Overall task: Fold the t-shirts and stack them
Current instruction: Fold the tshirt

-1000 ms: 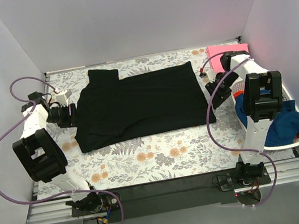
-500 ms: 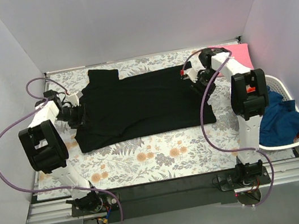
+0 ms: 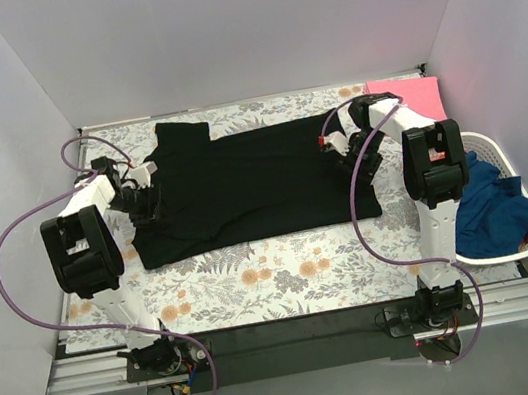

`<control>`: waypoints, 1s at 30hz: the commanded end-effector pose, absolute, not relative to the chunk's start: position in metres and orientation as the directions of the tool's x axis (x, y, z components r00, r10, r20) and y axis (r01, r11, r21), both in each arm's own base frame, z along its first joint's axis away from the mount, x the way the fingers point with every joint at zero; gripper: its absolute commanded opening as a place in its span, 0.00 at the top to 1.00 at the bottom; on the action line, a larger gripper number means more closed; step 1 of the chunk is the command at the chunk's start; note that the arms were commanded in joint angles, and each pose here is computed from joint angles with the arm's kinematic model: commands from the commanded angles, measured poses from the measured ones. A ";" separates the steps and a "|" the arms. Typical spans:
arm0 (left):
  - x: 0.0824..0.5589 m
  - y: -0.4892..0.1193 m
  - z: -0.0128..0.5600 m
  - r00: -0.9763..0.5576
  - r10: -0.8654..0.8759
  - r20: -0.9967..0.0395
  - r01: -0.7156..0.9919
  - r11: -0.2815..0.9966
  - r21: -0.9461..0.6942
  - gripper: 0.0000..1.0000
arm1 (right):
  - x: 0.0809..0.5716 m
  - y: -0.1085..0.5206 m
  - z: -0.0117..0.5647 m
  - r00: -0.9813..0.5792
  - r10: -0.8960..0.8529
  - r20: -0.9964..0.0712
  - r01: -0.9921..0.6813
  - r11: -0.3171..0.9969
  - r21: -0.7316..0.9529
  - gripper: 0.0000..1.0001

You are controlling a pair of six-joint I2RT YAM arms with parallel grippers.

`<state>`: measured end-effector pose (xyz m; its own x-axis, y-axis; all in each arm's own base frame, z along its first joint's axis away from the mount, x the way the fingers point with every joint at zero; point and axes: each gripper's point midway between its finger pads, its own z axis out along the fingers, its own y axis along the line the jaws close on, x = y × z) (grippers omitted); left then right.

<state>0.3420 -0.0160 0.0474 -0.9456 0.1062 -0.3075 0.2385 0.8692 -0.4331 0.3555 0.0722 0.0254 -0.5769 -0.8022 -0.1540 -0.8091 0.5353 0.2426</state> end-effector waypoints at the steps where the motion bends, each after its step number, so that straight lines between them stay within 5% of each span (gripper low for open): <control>1: 0.348 -0.017 0.053 -0.936 0.111 -0.335 0.253 0.872 -0.419 0.50 | 0.357 0.070 0.035 -0.549 -0.818 -0.173 -0.831 0.514 0.212 0.42; 6: 0.349 -0.017 0.054 -0.935 0.111 -0.337 0.254 0.873 -0.416 0.51 | 0.354 0.071 0.037 -0.547 -0.818 -0.177 -0.832 0.510 0.217 0.59; 16: 0.351 -0.023 0.056 -0.936 0.104 -0.336 0.253 0.861 -0.440 0.62 | 0.350 0.071 0.045 -0.548 -0.816 -0.187 -0.834 0.512 0.208 0.72; 26: 0.352 -0.007 0.055 -0.935 0.128 -0.330 0.245 0.907 -0.342 0.55 | 0.348 0.070 0.044 -0.548 -0.817 -0.177 -0.833 0.513 0.208 0.73; 30: 0.350 0.007 0.052 -0.938 0.116 -0.326 0.218 0.930 -0.297 0.56 | 0.347 0.069 0.043 -0.549 -0.818 -0.169 -0.832 0.514 0.210 0.84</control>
